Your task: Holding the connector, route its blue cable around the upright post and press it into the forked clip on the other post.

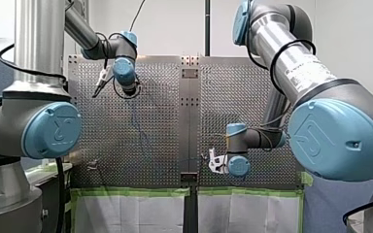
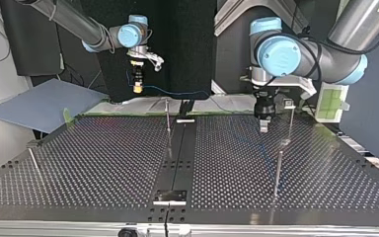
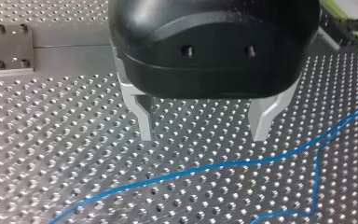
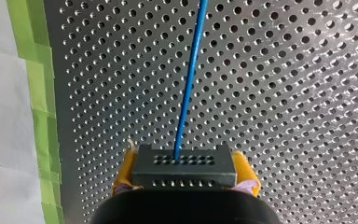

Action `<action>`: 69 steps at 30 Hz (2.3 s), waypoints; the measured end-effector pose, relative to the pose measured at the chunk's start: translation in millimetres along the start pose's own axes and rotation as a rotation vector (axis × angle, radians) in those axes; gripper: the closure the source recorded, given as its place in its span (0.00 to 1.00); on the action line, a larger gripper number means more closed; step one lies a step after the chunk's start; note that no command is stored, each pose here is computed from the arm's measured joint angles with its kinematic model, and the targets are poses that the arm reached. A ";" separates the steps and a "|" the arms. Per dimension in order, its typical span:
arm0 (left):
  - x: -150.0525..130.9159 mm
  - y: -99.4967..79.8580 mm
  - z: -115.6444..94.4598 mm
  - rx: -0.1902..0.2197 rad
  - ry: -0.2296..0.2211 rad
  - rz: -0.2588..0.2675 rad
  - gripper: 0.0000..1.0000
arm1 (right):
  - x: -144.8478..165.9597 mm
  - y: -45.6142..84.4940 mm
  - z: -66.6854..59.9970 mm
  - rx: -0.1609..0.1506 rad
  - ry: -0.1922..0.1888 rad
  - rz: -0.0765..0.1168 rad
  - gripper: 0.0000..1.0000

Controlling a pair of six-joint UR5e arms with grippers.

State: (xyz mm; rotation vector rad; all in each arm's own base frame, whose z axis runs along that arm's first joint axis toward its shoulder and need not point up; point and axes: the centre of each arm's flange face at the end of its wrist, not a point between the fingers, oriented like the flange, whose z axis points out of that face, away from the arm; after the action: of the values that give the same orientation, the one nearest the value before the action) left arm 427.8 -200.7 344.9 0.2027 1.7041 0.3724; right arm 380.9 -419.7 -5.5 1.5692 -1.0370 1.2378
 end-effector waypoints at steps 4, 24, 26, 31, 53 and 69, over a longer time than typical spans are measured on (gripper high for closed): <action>-4.1 -1.2 4.4 -0.008 -0.038 0.028 0.00 | 0.0 -0.2 -0.2 0.000 0.000 0.000 0.92; -32.2 -9.5 45.7 -0.114 -0.177 0.077 0.00 | 0.5 -0.2 0.5 0.000 0.002 0.001 0.92; -30.6 -13.7 48.3 -0.118 -0.183 0.087 0.00 | 0.6 -0.2 0.6 0.000 0.003 0.001 0.92; -31.8 -13.8 53.5 -0.141 -0.207 0.079 0.00 | 0.4 -0.2 0.5 0.000 0.001 0.001 0.92; -15.1 -31.3 83.0 -0.198 -0.271 0.056 0.00 | 0.1 0.7 0.6 -0.001 -0.003 0.003 0.92; -14.6 -24.8 90.9 -0.205 -0.280 0.056 0.00 | 0.5 0.9 2.1 0.007 0.006 0.007 0.92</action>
State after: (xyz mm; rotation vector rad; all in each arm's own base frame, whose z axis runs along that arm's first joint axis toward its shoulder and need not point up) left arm 521.5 -216.9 337.7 0.1444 1.3773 0.5323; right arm 380.8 -421.9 -5.1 1.5675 -1.0361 1.2509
